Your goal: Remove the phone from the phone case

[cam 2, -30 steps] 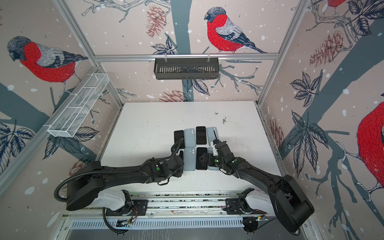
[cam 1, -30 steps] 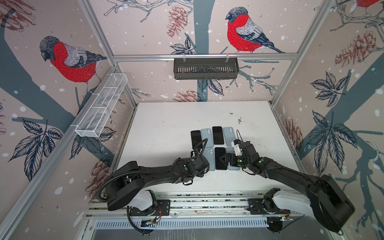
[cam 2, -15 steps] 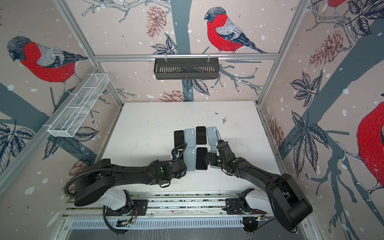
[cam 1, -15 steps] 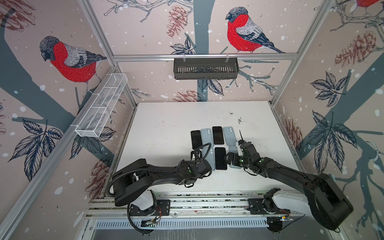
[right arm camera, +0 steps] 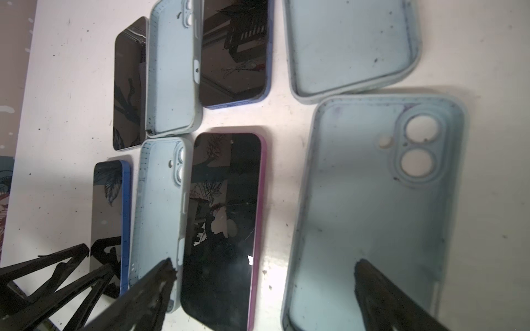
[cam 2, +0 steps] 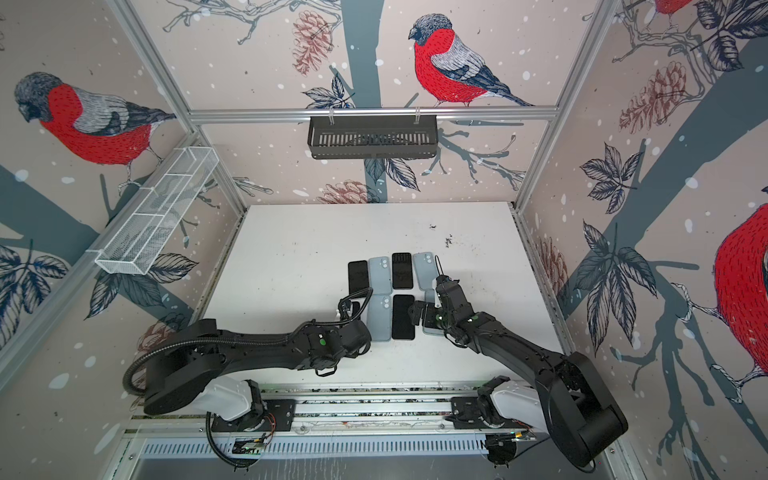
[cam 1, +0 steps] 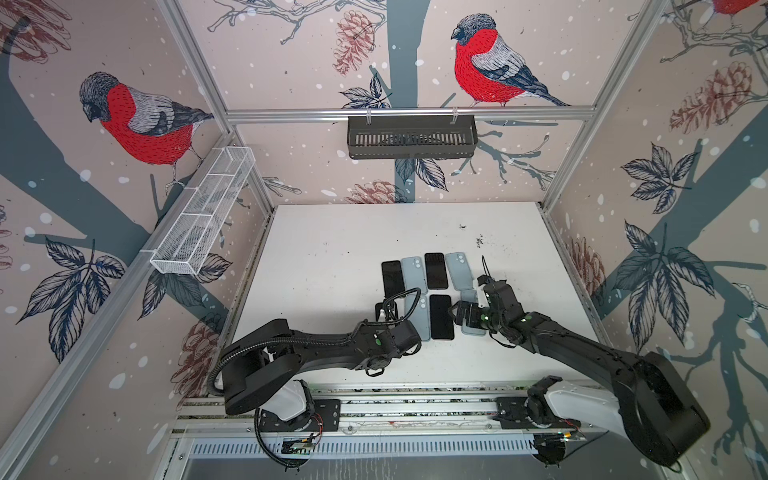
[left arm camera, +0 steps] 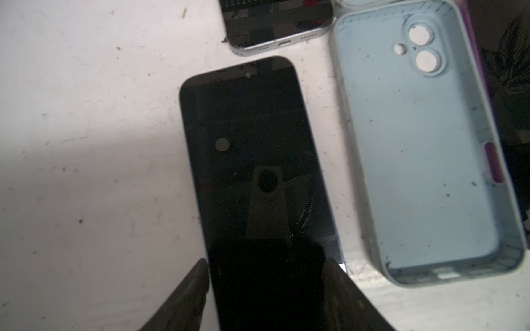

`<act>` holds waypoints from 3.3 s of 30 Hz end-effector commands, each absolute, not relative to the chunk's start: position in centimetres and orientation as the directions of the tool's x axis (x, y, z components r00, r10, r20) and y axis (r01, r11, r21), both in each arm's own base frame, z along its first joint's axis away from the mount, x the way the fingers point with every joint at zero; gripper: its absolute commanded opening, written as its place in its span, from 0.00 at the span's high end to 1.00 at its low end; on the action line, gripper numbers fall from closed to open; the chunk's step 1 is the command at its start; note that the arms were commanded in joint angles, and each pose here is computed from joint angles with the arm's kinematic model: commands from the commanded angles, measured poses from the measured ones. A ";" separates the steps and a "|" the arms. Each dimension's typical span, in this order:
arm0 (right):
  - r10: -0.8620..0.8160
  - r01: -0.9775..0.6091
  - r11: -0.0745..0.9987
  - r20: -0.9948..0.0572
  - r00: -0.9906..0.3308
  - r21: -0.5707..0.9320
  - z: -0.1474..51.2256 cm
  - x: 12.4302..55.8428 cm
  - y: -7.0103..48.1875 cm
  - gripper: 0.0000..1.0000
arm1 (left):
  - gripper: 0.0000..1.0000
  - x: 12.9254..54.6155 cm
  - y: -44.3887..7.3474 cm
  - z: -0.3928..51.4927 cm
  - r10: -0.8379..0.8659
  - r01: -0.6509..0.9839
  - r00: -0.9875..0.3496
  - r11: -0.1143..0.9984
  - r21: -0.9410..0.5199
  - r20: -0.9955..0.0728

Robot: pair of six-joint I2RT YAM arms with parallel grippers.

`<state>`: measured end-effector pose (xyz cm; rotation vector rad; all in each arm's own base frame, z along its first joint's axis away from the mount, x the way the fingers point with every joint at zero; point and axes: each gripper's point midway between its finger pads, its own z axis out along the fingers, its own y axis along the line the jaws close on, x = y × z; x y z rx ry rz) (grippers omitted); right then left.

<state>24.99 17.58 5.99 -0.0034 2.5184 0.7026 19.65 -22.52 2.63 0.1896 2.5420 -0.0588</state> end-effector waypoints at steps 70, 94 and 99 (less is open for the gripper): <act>-0.081 -0.258 0.923 -0.510 -0.856 0.286 5.0 26.2 24.4 0.01 | 0.15 35.4 -21.5 2.4 0.226 0.114 -0.799 0.967 0.228 -0.558; -0.115 -0.206 0.969 -0.490 -0.864 0.135 2.4 25.7 21.9 0.05 | 0.14 34.3 -20.9 5.0 0.168 0.087 -0.773 0.983 0.160 -0.611; -0.112 -0.210 0.967 -0.496 -0.861 0.147 2.6 25.6 21.9 0.05 | 0.14 33.5 -21.3 6.1 0.155 0.104 -0.762 0.988 0.118 -0.629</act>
